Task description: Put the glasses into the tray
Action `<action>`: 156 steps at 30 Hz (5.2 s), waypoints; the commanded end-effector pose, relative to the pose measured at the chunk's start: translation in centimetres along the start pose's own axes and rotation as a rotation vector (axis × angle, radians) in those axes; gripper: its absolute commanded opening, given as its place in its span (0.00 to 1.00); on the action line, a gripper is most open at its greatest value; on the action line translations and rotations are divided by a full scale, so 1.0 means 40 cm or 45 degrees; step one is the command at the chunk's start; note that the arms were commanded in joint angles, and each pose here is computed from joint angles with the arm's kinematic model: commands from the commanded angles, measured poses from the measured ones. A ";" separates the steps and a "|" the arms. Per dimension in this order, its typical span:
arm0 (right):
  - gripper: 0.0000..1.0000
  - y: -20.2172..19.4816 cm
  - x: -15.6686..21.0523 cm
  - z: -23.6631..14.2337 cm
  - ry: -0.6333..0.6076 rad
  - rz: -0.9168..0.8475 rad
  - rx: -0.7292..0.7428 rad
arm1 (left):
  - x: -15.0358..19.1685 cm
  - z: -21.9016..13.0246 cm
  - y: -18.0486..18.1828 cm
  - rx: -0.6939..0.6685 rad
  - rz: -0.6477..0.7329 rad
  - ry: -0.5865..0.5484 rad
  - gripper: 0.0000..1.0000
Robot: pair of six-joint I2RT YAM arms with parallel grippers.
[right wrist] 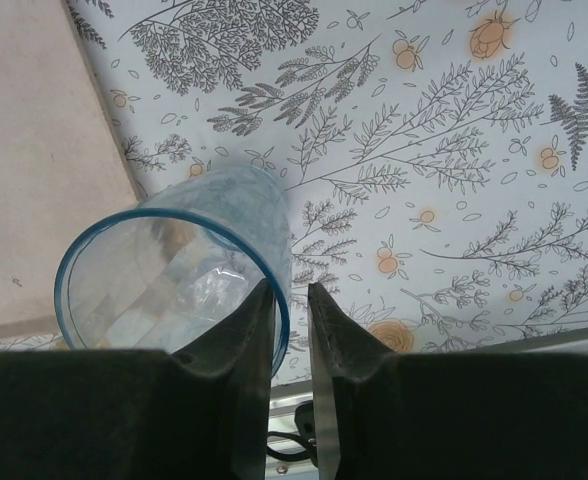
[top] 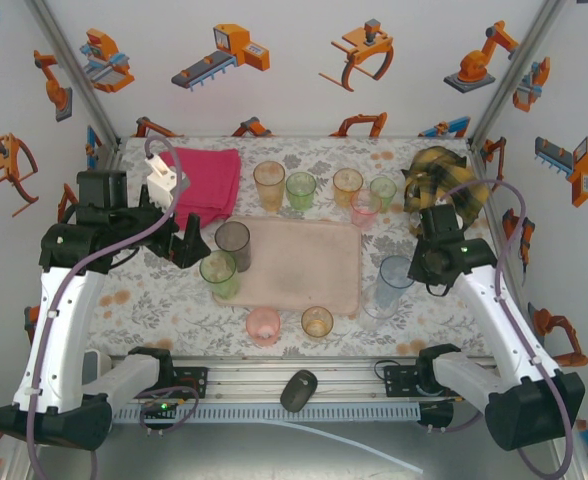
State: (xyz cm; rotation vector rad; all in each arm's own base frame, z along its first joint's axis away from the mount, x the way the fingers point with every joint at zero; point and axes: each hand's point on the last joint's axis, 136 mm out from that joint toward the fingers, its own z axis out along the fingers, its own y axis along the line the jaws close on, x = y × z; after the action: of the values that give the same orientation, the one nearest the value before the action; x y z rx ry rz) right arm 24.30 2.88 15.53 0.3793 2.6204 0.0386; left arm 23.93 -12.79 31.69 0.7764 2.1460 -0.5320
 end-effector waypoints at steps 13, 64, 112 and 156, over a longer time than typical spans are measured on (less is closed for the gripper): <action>0.00 -0.015 -0.029 -0.002 -0.019 -0.046 0.041 | -0.040 -0.002 -0.002 0.022 0.012 -0.040 0.99; 0.00 0.721 -0.362 -0.142 -0.244 -0.564 -0.465 | -0.056 -0.042 0.095 -0.165 -0.206 -0.151 0.99; 0.03 1.092 -0.174 0.117 -0.090 -0.745 -0.630 | -0.050 -0.049 0.062 -0.099 -0.168 -0.174 0.99; 0.36 1.104 -0.199 0.044 -0.138 -0.777 -0.703 | -0.053 -0.069 0.075 -0.172 -0.111 -0.166 0.98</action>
State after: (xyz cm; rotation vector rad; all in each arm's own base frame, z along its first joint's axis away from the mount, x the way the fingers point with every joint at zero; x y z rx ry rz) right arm 43.77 42.68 18.35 -0.5614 2.4494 0.4567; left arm 25.90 -10.11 33.82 0.5361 2.1041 -0.5115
